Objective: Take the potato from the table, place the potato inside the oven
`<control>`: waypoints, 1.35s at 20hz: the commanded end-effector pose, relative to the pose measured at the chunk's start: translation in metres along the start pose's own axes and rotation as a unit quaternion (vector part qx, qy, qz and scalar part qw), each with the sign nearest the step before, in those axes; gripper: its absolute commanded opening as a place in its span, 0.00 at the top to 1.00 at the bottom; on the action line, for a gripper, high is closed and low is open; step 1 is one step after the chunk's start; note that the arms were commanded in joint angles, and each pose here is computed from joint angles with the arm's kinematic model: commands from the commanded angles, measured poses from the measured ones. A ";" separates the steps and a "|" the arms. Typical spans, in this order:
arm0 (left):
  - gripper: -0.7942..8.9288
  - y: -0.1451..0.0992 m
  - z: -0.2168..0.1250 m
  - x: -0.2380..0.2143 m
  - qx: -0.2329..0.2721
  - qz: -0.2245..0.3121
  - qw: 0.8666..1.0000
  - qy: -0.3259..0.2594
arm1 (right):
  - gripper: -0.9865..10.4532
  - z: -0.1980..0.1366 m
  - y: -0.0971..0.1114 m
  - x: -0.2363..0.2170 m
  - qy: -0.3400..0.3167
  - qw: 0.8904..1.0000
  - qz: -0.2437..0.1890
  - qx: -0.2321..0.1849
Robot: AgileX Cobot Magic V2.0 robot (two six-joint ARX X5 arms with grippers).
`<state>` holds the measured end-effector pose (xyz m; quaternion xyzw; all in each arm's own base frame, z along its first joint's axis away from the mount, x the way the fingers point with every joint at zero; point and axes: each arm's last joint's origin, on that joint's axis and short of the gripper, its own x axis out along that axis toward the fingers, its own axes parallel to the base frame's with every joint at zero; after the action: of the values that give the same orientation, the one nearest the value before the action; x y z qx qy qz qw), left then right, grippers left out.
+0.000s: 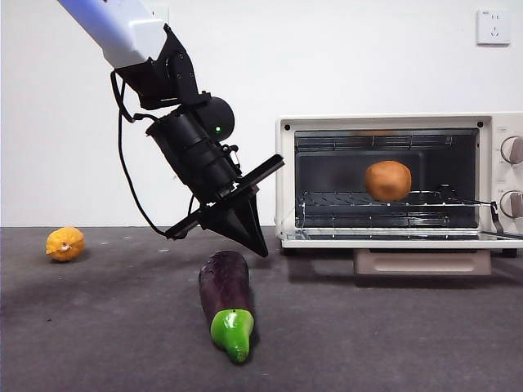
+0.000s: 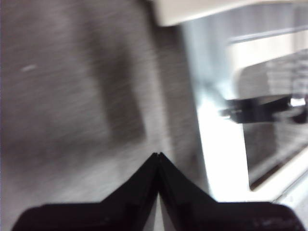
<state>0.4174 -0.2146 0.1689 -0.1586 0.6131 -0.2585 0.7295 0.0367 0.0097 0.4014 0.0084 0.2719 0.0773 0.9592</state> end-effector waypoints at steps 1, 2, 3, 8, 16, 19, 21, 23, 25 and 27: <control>0.93 -0.003 -0.006 0.016 0.018 -0.014 1.000 0.022 | 0.92 0.001 0.000 -0.001 -0.011 1.000 0.001 -0.001; 0.93 -0.007 -0.007 0.019 0.022 -0.033 0.999 0.029 | 0.92 0.002 0.000 -0.001 -0.013 1.000 0.001 -0.001; 0.93 -0.010 -0.008 0.022 0.024 -0.055 0.998 0.035 | 0.92 0.003 0.000 -0.001 -0.016 1.000 0.002 0.000; 0.93 -0.010 -0.014 0.041 0.009 -0.096 0.993 0.073 | 0.92 0.005 0.001 -0.001 -0.026 1.000 0.004 0.003; 0.93 -0.005 -0.001 0.033 -0.013 -0.199 0.977 0.071 | 0.92 0.005 0.001 -0.001 -0.028 1.000 0.004 0.004; 0.93 0.001 0.003 0.029 -0.017 -0.211 0.975 0.068 | 0.92 0.005 0.001 -0.001 -0.028 1.000 0.004 0.004; 0.93 0.003 0.005 0.026 -0.021 -0.224 0.972 0.068 | 0.92 0.005 0.001 -0.001 -0.029 1.000 0.005 0.004; 0.93 0.004 0.009 0.024 -0.024 -0.241 0.968 0.065 | 0.92 0.005 0.001 -0.001 -0.030 1.000 0.005 0.004; 0.93 0.004 0.012 0.022 -0.025 -0.256 0.964 0.060 | 0.92 0.005 0.001 -0.001 -0.030 1.000 0.005 0.004; 0.93 0.003 0.015 0.021 -0.027 -0.266 0.962 0.055 | 0.92 0.005 0.001 -0.001 -0.030 1.000 0.005 0.004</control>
<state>0.4345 -0.2202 0.1529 -0.3167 0.5988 -0.4217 0.6027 0.0390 0.0107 0.4057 0.0163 0.2483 0.0800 0.9652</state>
